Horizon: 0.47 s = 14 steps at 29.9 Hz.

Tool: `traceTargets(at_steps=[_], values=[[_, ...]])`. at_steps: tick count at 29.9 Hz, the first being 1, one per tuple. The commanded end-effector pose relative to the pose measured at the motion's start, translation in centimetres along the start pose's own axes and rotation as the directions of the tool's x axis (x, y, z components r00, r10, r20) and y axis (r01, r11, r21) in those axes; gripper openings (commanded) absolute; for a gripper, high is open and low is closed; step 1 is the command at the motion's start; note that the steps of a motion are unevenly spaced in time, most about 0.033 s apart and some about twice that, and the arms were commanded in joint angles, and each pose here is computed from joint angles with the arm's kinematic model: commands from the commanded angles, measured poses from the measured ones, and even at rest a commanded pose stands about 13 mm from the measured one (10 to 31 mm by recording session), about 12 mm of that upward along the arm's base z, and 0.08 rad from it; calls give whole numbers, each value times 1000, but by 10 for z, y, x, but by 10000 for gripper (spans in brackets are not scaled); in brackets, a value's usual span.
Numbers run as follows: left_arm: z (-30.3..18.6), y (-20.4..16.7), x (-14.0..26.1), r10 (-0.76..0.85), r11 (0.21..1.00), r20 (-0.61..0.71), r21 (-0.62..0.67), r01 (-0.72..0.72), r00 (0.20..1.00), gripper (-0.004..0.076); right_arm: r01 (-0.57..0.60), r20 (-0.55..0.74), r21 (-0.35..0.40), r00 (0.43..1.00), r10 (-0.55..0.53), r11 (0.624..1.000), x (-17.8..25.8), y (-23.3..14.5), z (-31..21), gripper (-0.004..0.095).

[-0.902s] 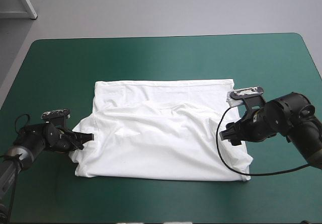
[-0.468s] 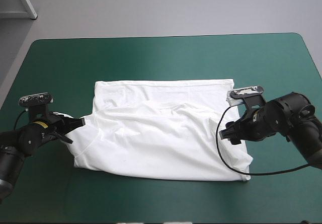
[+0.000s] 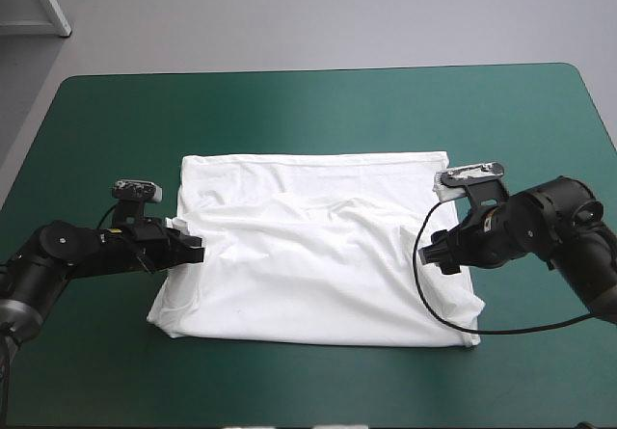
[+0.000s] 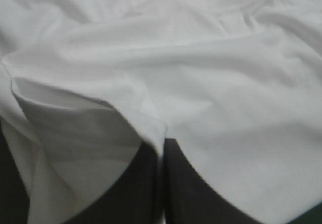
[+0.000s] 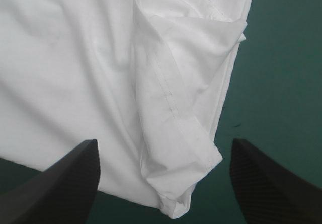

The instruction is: Fold the cloth

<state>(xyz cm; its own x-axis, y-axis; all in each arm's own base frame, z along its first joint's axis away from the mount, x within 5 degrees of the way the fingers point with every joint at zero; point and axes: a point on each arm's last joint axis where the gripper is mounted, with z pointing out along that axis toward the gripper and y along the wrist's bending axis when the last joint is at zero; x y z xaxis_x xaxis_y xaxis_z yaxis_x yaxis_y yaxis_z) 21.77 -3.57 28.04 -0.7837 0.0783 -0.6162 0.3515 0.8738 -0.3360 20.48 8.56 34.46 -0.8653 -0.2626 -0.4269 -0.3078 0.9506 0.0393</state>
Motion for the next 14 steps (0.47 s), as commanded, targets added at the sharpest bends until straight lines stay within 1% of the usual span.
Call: traceTargets(at_steps=[1,5,7,8,10,12,14], values=[[3,-7,-8,50,996,-3,74,-50,999,-10,3,89,-8,996,-2,1000,-5,0,-16,670],[21,-18,-3,142,982,-64,137,-133,988,-8,-2,93,-9,996,3,1000,-6,0,-16,670],[29,-22,-1,170,977,-82,142,-157,982,19,-5,99,-9,995,6,1000,-6,0,-16,670],[31,-24,-1,181,975,-87,143,-168,980,52,-7,99,-10,995,8,1000,-6,0,-16,670],[34,-28,0,203,972,-94,140,-189,975,160,-9,99,-10,995,10,1000,-6,0,-16,670],[34,-31,1,217,969,-95,144,-202,972,312,-9,99,-10,995,10,1000,-6,0,-16,670],[34,-32,-1,221,967,-92,147,-207,971,440,-9,99,-10,995,10,1000,-6,0,-16,670]])
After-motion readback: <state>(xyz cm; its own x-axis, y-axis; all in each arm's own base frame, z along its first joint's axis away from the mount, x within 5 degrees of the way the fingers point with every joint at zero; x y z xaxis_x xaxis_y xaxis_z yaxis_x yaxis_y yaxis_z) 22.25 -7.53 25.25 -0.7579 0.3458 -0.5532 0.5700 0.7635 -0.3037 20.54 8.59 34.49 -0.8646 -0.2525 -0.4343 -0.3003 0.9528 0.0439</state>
